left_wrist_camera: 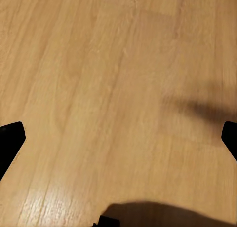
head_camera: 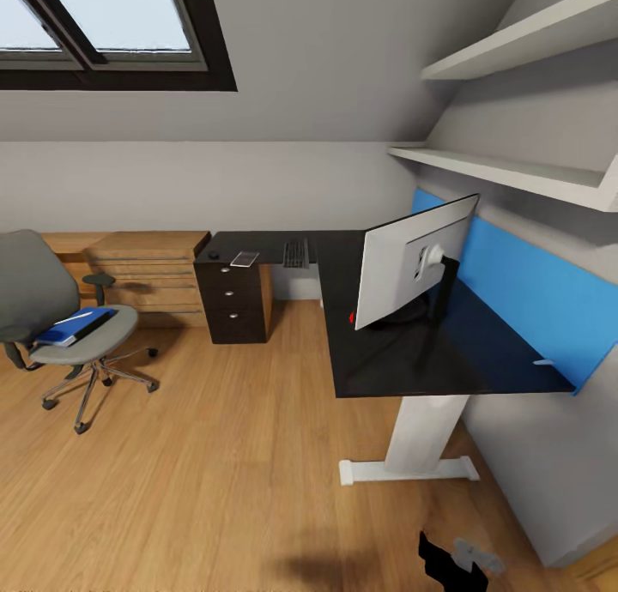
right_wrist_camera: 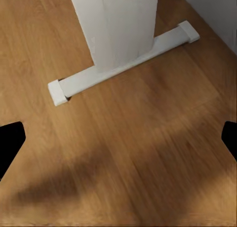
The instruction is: In the bedroom, organize the workspace by keeping the computer under the desk, ensuring the monitor is on the desk, placing the keyboard on the desk next to the monitor, placing the mouse on the desk next to the keyboard, moving the folder from the swivel chair onto the desk next to the mouse, stacking the notebook on top of the folder with the pen on top of the notebook, and positioning the swivel chair next to the desk.
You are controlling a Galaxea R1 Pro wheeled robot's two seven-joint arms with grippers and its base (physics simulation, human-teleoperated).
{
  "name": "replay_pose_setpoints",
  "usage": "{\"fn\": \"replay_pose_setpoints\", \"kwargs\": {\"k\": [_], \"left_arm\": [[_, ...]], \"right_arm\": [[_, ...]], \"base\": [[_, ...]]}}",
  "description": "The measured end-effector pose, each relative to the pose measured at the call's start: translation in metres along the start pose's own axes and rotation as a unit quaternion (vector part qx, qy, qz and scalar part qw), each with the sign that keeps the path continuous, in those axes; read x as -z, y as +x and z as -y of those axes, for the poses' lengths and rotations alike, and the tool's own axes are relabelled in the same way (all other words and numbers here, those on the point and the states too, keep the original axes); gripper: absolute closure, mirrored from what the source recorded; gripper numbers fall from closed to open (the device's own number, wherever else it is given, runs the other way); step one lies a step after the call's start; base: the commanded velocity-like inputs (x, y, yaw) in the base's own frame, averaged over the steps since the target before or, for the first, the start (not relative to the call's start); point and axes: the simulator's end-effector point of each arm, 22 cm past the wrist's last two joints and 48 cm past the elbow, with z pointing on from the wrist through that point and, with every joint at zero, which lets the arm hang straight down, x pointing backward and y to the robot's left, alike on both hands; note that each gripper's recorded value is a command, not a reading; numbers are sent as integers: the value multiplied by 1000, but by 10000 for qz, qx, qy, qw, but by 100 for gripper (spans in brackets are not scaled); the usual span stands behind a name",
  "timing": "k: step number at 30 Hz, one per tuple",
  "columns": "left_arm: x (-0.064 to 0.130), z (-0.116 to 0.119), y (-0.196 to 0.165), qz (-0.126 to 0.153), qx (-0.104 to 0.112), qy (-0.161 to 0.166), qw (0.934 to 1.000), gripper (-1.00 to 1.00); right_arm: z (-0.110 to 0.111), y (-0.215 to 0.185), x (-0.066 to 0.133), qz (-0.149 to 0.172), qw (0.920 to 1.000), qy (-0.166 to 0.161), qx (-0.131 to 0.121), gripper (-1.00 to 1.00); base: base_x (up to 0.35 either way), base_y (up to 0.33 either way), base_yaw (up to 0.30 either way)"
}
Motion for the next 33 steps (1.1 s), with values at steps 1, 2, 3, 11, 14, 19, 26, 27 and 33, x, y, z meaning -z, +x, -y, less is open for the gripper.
{"fn": "replay_pose_setpoints", "kwargs": {"k": [1, 2, 3, 11, 14, 19, 26, 27, 33], "left_arm": [[0, -2, 0, 6, 1, -19, 10000, -100], [0, -2, 0, 4, 1, -27, 10000, -100], [0, -3, 0, 3, 2, -35, 10000, -100], [-5, -16, -17, 108, 11, -301, 9995, -100], [-8, -20, -27, 123, 13, -387, 9992, -100], [-11, -22, -43, 223, 17, -443, 9988, -100], [-14, -51, -35, -379, -93, -607, 9974, -100], [-15, -53, -36, -430, -103, -616, 9971, -100], [-19, -59, -63, -449, -132, -640, 9969, -100]], "right_arm": [[-4, 6, 2, -41, 10000, -26, -12, -100], [-7, 8, 4, -58, 10000, -37, -21, -100], [-9, 11, 4, -74, 10000, -51, -28, -100], [-21, 23, 10, -154, 9998, -124, -54, -100], [-21, 23, 10, -154, 9998, -134, -40, -100], [-24, 23, 11, -150, 9996, -230, 117, -100], [-37, 25, 13, -148, 9965, -544, 624, -100], [-37, 25, 13, -147, 9963, -549, 642, -100], [-31, 33, 17, -194, 9961, -533, 683, -100]], "base": [[-1, 0, 0], [0, 0, 0], [-1, 0, -26], [0, 0, -164], [0, 0, -142], [0, 0, -44], [77, 107, -38], [237, 227, -140], [268, 192, -190]]}}
